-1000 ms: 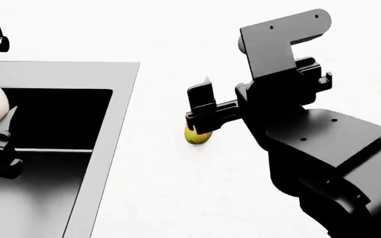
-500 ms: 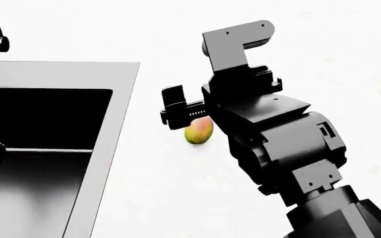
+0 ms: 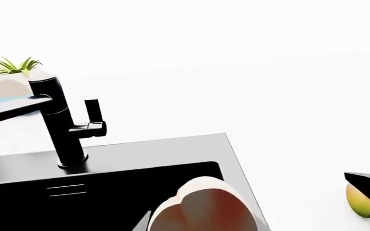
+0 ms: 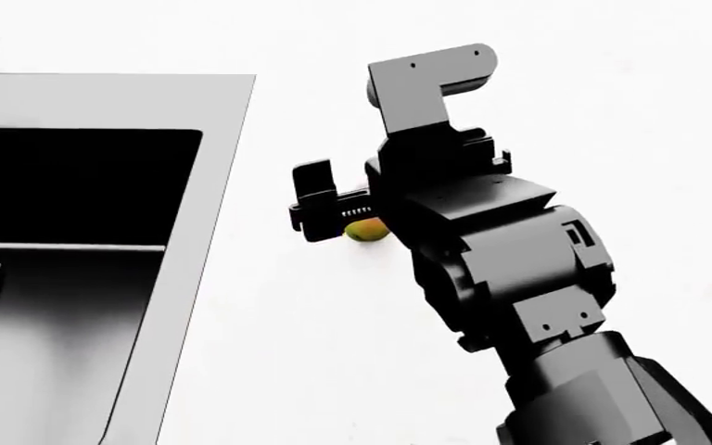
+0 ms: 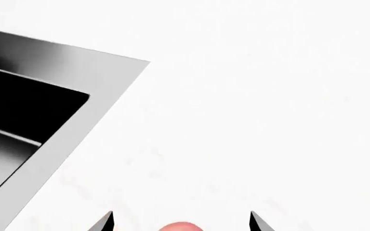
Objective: There is a mixed pile of frozen fruits and vegetables on the counter. Locate all the frozen vegetables and place the items in a bowl on the counter. Take all the frozen fruits and defrost them in a running sink.
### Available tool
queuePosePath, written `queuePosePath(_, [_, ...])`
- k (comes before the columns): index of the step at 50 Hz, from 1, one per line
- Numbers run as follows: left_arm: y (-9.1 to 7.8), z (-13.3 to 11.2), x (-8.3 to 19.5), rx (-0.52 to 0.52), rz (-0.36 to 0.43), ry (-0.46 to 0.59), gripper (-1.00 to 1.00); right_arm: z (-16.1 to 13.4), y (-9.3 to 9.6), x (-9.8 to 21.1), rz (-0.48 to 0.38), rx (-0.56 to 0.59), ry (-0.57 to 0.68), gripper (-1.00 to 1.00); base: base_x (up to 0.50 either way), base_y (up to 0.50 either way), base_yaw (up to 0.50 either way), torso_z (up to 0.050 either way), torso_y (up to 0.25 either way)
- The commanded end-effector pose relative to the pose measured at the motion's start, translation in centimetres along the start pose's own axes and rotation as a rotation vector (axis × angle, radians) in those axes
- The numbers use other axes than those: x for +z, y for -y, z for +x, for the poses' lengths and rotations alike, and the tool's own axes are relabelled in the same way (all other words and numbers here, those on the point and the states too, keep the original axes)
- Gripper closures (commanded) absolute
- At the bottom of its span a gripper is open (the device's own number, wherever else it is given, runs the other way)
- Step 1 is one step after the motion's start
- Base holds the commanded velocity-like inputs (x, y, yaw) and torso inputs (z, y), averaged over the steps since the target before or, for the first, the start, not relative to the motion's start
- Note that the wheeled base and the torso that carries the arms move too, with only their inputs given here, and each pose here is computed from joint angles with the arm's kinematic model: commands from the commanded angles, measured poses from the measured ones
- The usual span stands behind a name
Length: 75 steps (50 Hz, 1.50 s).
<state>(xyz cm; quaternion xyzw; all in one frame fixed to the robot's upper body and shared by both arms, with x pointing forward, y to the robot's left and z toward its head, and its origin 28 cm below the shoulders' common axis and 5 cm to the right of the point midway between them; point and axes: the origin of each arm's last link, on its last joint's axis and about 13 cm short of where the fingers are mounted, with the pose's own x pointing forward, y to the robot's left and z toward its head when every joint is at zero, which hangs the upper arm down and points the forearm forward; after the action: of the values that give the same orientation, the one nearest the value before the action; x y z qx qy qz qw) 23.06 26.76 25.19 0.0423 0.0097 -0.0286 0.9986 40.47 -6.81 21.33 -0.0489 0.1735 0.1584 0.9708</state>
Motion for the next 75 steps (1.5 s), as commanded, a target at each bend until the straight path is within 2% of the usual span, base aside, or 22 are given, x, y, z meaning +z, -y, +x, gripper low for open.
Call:
queuePosePath(1, [0.0, 0.0, 0.1, -0.003, -0.006, 0.007, 1.00, 0.5, 0.2, 0.5, -0.011, -0.037, 0.046, -1.00, 0.00, 0.00, 0.00, 0.013, -0.174])
queuePosePath(8, [0.0, 0.0, 0.2, -0.003, -0.007, 0.008, 1.00, 0.8, 0.2, 1.3, -0.003, -0.046, 0.055, -1.00, 0.00, 0.00, 0.00, 0.013, -0.174])
queuePosePath(13, [1.1, 1.1, 0.2, -0.004, -0.007, 0.008, 1.00, 0.9, 0.2, 1.0, 0.011, -0.037, 0.044, -1.00, 0.00, 0.00, 0.00, 0.013, -0.175])
queuePosePath(20, [1.5, 1.5, 0.3, -0.004, -0.008, 0.009, 1.00, 0.8, 0.0, 0.1, 0.021, -0.009, 0.015, -1.00, 0.00, 0.00, 0.00, 0.013, -0.174])
queuePosePath(26, [1.1, 1.3, 0.3, 0.000, -0.020, 0.011, 1.00, 0.6, 0.0, 0.3, 0.026, -0.025, 0.031, -1.00, 0.00, 0.00, 0.00, 0.009, -0.116])
queuePosePath(27, [1.2, 1.4, 0.3, 0.001, -0.023, 0.012, 1.00, 0.2, 0.1, 0.6, 0.028, -0.032, 0.046, 1.00, 0.00, 0.00, 0.00, 0.000, 0.000])
queuePosePath(30, [1.5, 2.2, 0.1, 0.000, -0.021, 0.010, 1.00, -0.3, 0.0, 1.0, 0.009, -0.041, 0.076, 1.00, 0.00, 0.00, 0.00, 0.000, 0.000])
queuePosePath(33, [0.1, 0.6, 0.4, 0.001, -0.024, 0.015, 1.00, -1.1, 0.1, 1.2, -0.010, -0.053, 0.102, 1.00, 0.00, 0.00, 0.00, 0.000, 0.000])
queuePosePath(35, [1.4, 1.9, 0.3, 0.005, -0.024, 0.018, 1.00, -1.4, 0.1, 1.2, -0.015, -0.057, 0.109, 1.00, 0.00, 0.00, 0.00, 0.000, 0.000])
queuePosePath(37, [-0.1, -0.1, 0.3, -0.006, -0.024, 0.023, 1.00, -1.6, 0.1, 1.3, -0.017, -0.058, 0.118, 1.00, 0.00, 0.00, 0.00, 0.000, 0.000])
queuePosePath(41, [-0.6, -0.7, 0.2, -0.010, -0.038, 0.020, 1.00, -2.1, 0.2, 1.4, -0.047, -0.078, 0.137, 1.00, 0.00, 0.00, 0.00, 0.000, 0.000])
queuePosePath(47, [-1.1, -1.3, -0.1, -0.007, -0.039, 0.013, 1.00, -2.4, 0.5, 1.2, -0.039, -0.099, 0.148, 1.00, 0.00, 0.00, 0.00, -0.005, 0.208])
queuePosePath(57, [-0.2, -1.6, -1.3, -0.008, -0.039, 0.010, 1.00, -3.7, 1.1, 0.2, -0.088, -0.141, 0.187, 1.00, 0.00, 0.00, 0.00, -0.002, 0.241])
queuePosePath(61, [-1.2, -1.4, -0.7, -0.010, -0.040, 0.007, 1.00, -4.1, 1.5, -0.4, -0.083, -0.151, 0.195, 1.00, 0.00, 0.00, 0.00, -0.001, 0.250])
queuePosePath(65, [-1.4, -1.8, -0.9, -0.009, -0.041, 0.006, 1.00, -5.4, 1.8, -0.5, -0.108, -0.178, 0.227, 1.00, 0.00, 0.00, 0.00, -0.001, 0.250])
queuePosePath(66, [-0.3, -0.5, -0.6, -0.009, -0.040, 0.002, 1.00, -5.8, 1.9, -0.5, -0.111, -0.183, 0.235, 1.00, 0.00, 0.00, 0.00, -0.001, 0.250])
queuePosePath(67, [-0.1, -0.1, -0.4, -0.010, -0.040, 0.002, 1.00, -6.1, 2.0, -0.5, -0.114, -0.189, 0.241, 1.00, 0.00, 0.00, 0.00, -0.001, 0.250])
queuePosePath(71, [-0.4, -0.2, -0.1, -0.014, -0.039, 0.001, 1.00, -7.5, 2.3, -1.1, -0.099, -0.213, 0.269, 1.00, 0.00, 0.00, 0.00, -0.001, 0.250])
queuePosePath(75, [-0.3, -0.1, 0.0, -0.014, -0.038, 0.001, 1.00, -9.7, 2.4, -1.7, -0.121, -0.229, 0.323, 1.00, 0.00, 0.00, 0.00, -0.001, 0.250])
